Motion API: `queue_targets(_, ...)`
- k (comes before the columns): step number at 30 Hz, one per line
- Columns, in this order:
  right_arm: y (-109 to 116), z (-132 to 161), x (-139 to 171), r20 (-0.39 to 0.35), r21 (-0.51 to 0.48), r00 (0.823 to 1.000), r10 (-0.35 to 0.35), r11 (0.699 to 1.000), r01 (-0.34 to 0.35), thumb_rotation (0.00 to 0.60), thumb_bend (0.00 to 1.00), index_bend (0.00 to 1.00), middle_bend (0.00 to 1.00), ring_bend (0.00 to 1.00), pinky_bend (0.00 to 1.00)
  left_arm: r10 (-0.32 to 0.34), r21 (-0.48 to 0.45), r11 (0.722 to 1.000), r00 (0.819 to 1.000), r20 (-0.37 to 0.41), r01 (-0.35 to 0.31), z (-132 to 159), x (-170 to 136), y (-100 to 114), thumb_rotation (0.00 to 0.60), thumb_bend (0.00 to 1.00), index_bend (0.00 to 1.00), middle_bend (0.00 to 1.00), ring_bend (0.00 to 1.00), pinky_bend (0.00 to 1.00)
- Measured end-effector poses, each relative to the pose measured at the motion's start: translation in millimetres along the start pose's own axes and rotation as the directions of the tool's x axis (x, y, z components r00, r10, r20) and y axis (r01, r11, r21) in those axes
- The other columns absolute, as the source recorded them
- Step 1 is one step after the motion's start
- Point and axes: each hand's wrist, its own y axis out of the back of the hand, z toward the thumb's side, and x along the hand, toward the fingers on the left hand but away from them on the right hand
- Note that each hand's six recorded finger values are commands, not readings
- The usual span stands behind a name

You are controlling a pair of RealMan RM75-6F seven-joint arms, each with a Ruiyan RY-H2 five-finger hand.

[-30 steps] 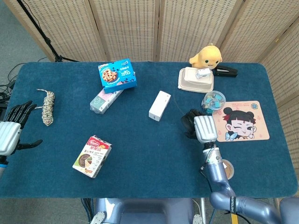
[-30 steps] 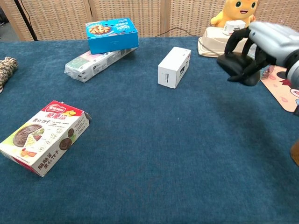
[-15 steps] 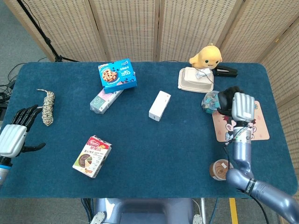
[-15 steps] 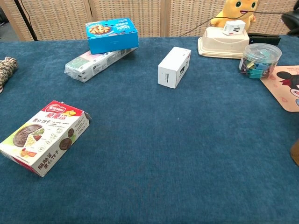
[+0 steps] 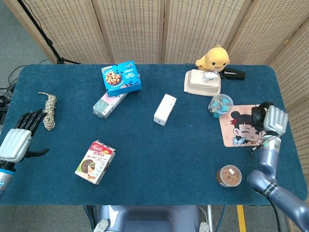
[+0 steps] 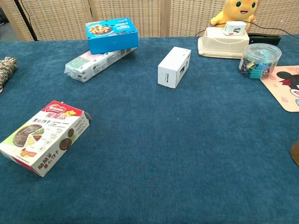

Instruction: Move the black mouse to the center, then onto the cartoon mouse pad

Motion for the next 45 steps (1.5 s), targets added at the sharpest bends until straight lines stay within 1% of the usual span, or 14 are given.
queue_targets(6,-23.2,5.8,0.2,0.010,0.007,0.999,0.041,0.999,-0.041,0.600,0.49,0.47,0.53,0.49,0.56,-0.004,-0.003,1.000,1.000,0.006,0.004,1.1,0.0,0.0,0.600,0.10,0.00,0.00,0.00,0.00)
queue_targets(11,-36.4,9.4,-0.2,0.012,0.021,0.998,0.063,0.998,-0.063,0.600,0.49,0.47,0.53,0.49,0.56,-0.003,-0.007,1.000,1.000,-0.006,0.003,-2.6,0.1,1.8,0.600,0.10,0.00,0.00,0.00,0.00)
queue_targets(18,-50.2,-3.1,-5.4,0.058,0.035,0.995,0.085,0.996,-0.087,0.600,0.49,0.47,0.53,0.49,0.56,0.000,-0.008,1.000,1.000,-0.015,0.000,-6.3,-1.0,3.9,0.600,0.10,0.00,0.00,0.00,0.00)
queue_targets(21,-57.6,-7.6,-4.8,0.068,0.026,0.992,0.103,0.994,-0.105,0.600,0.49,0.47,0.53,0.49,0.56,0.000,-0.008,1.000,1.000,-0.015,0.000,-6.4,-0.7,3.9,0.600,0.10,0.00,0.00,0.00,0.00)
queue_targets(29,-68.6,-8.2,-0.4,0.051,0.018,0.993,0.106,0.994,-0.107,0.600,0.49,0.47,0.53,0.49,0.55,-0.008,-0.006,1.000,1.000,-0.010,0.008,-4.0,0.0,1.8,0.600,0.10,0.00,0.00,0.00,0.00)
queue_targets(35,-75.4,-14.0,-0.4,0.055,0.021,0.993,0.103,0.994,-0.104,0.600,0.49,0.46,0.52,0.49,0.54,-0.007,-0.006,1.000,1.000,-0.017,0.007,-5.7,0.5,2.3,0.600,0.10,0.00,0.00,0.00,0.00)
queue_targets(36,-76.3,-15.2,-0.7,0.057,0.021,0.993,0.103,0.994,-0.104,0.600,0.49,0.45,0.51,0.48,0.53,-0.007,-0.007,1.000,1.000,-0.017,0.007,-5.9,0.5,2.4,0.600,0.10,0.00,0.00,0.00,0.00)
queue_targets(38,-78.0,-16.6,-0.9,0.057,0.014,0.993,0.106,0.994,-0.107,0.600,0.48,0.41,0.48,0.43,0.47,-0.007,-0.008,1.000,1.000,-0.019,0.006,-6.3,0.6,2.7,0.600,0.10,0.00,0.00,0.00,0.00)
queue_targets(40,-80.6,-16.7,-0.6,0.054,-0.003,0.992,0.117,0.993,-0.117,0.600,0.46,0.33,0.39,0.32,0.35,-0.007,-0.009,1.000,1.000,-0.019,0.007,-6.3,0.7,2.6,0.600,0.10,0.00,0.00,0.00,0.00)
queue_targets(42,-82.4,-17.0,-0.2,0.047,-0.022,0.991,0.129,0.992,-0.128,0.600,0.42,0.27,0.30,0.23,0.26,-0.010,-0.009,1.000,1.000,-0.018,0.010,-5.9,0.7,2.2,0.600,0.10,0.00,0.00,0.00,0.00)
queue_targets(44,-82.8,-17.9,0.2,0.039,-0.022,0.990,0.135,0.991,-0.134,0.600,0.39,0.20,0.22,0.15,0.19,-0.012,-0.007,1.000,1.000,-0.017,0.012,-5.5,0.7,1.8,0.600,0.10,0.00,0.00,0.00,0.00)
queue_targets(45,-82.7,-18.3,0.6,0.035,-0.018,0.990,0.137,0.991,-0.136,0.600,0.39,0.19,0.20,0.14,0.18,-0.012,-0.007,1.000,1.000,-0.017,0.012,-5.4,0.8,1.8,0.600,0.10,0.00,0.00,0.00,0.00)
